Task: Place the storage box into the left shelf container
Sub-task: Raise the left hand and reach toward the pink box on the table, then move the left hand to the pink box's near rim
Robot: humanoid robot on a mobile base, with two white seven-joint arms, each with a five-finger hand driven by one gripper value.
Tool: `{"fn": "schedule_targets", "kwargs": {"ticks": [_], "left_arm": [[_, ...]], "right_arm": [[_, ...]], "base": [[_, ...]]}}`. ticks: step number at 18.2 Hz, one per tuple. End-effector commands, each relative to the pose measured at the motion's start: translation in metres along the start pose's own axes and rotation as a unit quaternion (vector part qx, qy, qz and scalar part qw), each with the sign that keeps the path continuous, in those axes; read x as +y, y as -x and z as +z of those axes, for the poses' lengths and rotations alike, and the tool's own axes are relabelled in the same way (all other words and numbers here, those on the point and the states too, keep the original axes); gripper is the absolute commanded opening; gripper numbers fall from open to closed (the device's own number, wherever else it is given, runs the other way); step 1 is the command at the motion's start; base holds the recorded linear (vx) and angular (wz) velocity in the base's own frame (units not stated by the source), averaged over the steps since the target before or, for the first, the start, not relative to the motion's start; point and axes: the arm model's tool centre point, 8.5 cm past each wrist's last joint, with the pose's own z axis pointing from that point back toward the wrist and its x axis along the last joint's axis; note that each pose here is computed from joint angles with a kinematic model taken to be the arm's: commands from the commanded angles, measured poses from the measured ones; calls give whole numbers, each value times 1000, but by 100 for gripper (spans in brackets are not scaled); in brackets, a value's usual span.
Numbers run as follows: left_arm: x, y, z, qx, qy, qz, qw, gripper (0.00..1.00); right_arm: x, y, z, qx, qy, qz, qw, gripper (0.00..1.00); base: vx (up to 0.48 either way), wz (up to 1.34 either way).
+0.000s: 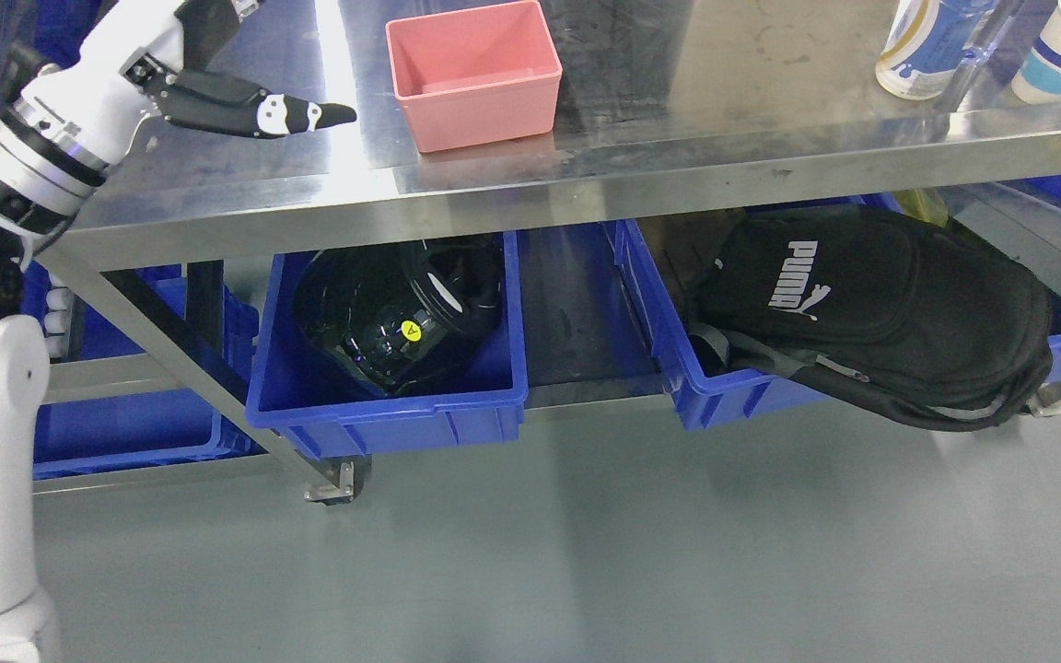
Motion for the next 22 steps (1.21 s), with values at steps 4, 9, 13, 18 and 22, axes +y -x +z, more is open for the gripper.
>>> {"fn": "schedule_targets", "kwargs": {"ticks": [4,9,13,18,22], "left_arm": [[-24,62,-8,201,240,-73,947,100],[-14,63,-35,220,232,-102,942,98],[-25,66,-71,218,233,-88,944,96],[-32,62,-115,213,237,-78,945,96],[-37,46,-141,189,241,-79,949,96]], "right_arm": [[-11,-10,-1,-12,9,-2,1000,100],[-11,-10,-1,-12,10,-2,1000,100],[-11,-10,-1,-12,10,-2,1000,100],[-11,-10,-1,-12,9,-2,1000,100],[-11,-10,-1,-12,9,-2,1000,100]], "base": [[0,0],[0,0],[0,0],[2,12],[0,4]]}}
